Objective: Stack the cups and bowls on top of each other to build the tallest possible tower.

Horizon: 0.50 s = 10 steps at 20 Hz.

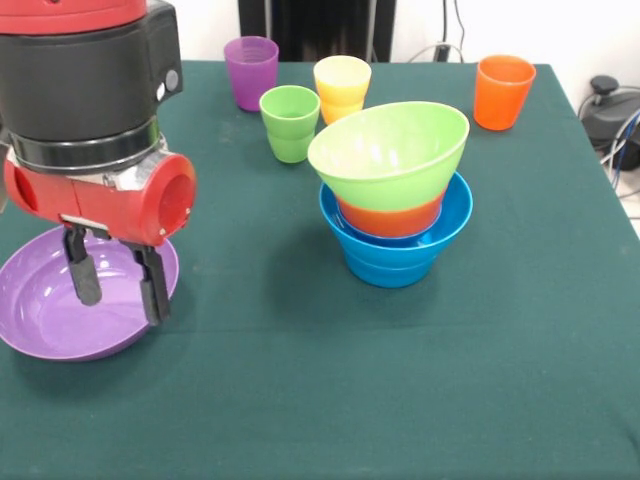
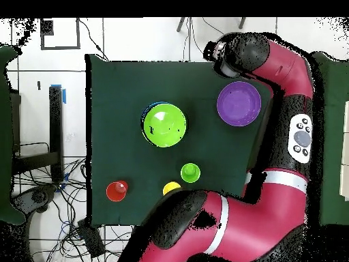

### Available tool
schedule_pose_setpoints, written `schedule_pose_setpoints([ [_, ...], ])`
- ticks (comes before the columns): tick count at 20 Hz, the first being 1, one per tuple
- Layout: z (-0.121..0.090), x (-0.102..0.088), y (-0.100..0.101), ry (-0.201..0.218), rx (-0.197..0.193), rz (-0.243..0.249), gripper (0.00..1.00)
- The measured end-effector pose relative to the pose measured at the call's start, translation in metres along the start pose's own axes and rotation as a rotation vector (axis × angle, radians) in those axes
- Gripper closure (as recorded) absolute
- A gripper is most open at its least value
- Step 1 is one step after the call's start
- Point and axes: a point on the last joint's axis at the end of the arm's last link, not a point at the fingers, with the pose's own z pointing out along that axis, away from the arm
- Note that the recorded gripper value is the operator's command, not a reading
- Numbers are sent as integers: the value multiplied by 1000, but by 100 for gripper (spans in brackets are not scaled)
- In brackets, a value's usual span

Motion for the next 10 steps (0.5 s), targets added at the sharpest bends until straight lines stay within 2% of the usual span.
schedule_pose_setpoints([
  [10, 24, 11, 5, 28, -17, -2, 0],
])
